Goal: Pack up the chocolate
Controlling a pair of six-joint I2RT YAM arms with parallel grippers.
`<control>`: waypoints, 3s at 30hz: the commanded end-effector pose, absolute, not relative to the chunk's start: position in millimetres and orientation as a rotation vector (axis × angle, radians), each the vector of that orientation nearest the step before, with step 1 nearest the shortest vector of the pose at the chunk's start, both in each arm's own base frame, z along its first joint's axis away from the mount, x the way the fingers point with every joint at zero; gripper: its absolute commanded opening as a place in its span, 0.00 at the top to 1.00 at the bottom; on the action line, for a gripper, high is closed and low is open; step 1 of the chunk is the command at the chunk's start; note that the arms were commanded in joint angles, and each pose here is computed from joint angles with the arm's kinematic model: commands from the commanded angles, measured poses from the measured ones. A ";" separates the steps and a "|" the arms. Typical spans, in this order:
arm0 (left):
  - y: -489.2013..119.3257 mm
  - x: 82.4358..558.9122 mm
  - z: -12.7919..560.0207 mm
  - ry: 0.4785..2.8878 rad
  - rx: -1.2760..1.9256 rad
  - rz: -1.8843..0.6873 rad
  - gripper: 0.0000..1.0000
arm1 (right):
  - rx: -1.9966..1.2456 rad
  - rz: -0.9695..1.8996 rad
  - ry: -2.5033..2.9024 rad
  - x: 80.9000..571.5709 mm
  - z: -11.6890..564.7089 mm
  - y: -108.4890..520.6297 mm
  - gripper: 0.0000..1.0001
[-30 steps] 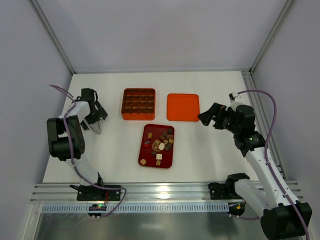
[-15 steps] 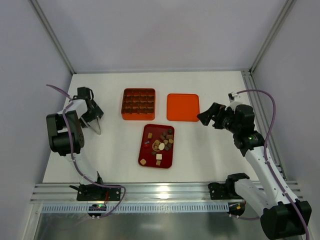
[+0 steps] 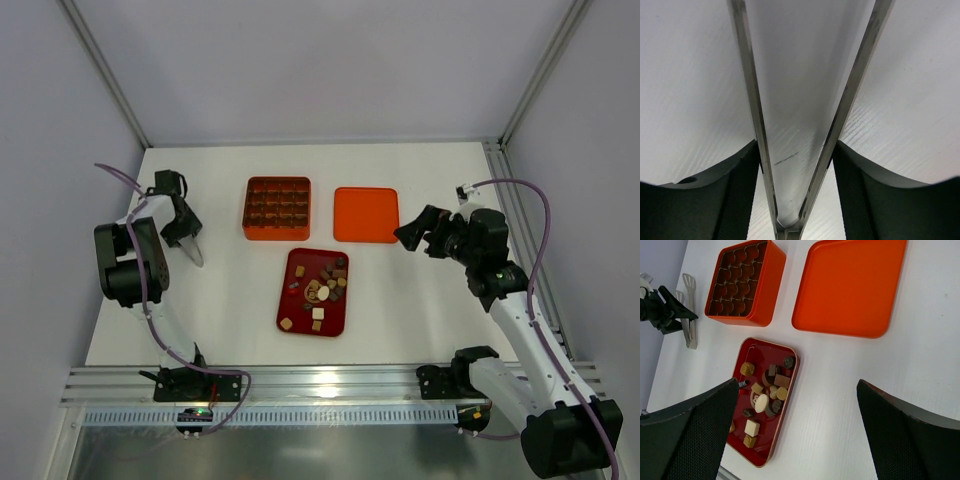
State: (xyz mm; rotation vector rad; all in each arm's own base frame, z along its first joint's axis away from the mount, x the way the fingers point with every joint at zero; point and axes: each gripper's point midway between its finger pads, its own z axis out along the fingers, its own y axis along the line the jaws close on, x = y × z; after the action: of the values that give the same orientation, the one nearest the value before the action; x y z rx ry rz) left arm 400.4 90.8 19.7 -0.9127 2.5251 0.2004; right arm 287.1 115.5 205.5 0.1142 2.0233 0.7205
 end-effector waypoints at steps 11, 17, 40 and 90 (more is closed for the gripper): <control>60.9 405.1 74.9 2.501 -0.805 0.144 0.48 | 0.089 0.707 1.991 295.6 217.8 116.9 0.00; 41.5 392.3 127.2 2.446 -0.728 0.130 0.48 | 0.090 0.704 1.999 293.3 218.3 117.4 0.00; -62.2 299.3 234.4 2.364 -0.343 -0.058 0.52 | 0.077 0.643 2.014 281.5 230.0 110.0 0.00; -202.3 198.5 146.4 2.589 0.301 -0.149 0.57 | 0.105 0.637 2.057 276.1 207.9 118.1 0.00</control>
State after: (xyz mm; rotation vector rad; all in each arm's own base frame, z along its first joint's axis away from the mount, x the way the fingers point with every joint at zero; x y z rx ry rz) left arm 189.3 -196.3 146.4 0.3278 2.6321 -0.1486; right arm 272.4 116.3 198.5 0.1053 2.1055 0.6284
